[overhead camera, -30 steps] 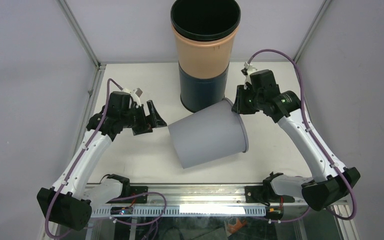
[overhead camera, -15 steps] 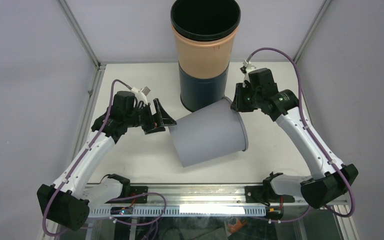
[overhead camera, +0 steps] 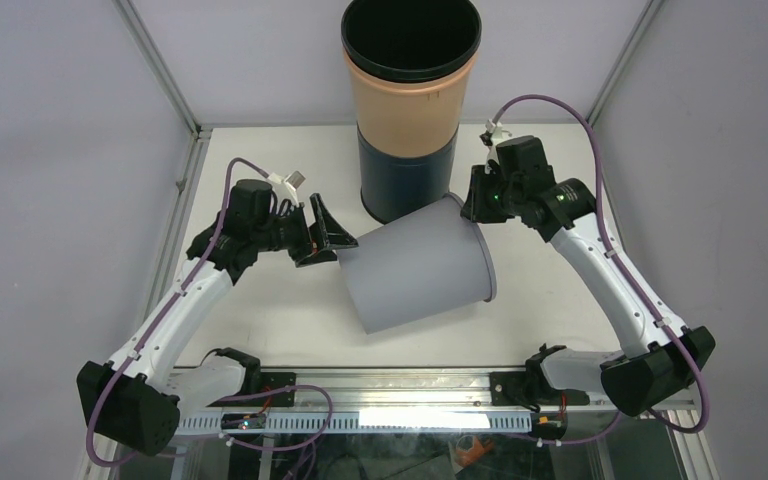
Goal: Turn the large container upside down
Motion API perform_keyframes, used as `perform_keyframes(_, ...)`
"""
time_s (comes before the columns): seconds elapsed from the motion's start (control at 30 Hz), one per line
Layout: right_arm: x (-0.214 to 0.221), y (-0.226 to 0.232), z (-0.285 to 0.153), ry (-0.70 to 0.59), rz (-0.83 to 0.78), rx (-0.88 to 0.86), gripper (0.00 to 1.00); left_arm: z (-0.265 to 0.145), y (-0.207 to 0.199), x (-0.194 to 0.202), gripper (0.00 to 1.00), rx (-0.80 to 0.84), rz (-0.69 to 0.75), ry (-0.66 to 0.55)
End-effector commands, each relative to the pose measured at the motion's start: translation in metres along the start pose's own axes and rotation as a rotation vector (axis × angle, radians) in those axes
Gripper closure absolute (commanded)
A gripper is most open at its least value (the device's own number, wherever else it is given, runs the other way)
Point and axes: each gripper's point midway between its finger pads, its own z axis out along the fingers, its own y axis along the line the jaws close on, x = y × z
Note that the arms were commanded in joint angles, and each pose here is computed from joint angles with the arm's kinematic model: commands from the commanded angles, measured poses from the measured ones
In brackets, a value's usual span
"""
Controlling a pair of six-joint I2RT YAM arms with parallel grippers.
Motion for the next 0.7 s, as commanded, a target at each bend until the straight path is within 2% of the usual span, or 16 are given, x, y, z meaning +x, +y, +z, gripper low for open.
perform_keyframes(0.0, 0.031, -0.018, 0.008, 0.117, -0.015, 0.081, 0.74, 0.001, -0.020, 0.005, 0.16, 0.096, -0.022, 0.032)
perform_keyframes(0.33, 0.035, -0.020, 0.008, 0.119, -0.011, 0.086, 0.74, 0.007, -0.011, 0.013, 0.17, 0.077, -0.039, 0.064)
perform_keyframes(0.47, 0.036, -0.024, 0.007, 0.116, -0.019, 0.105, 0.74, 0.004, -0.016, 0.004, 0.17, 0.072, -0.028, 0.021)
perform_keyframes(0.67, 0.036, -0.037, 0.008, 0.108, -0.030, 0.169, 0.67, -0.003, -0.037, -0.011, 0.17, 0.132, -0.042, -0.065)
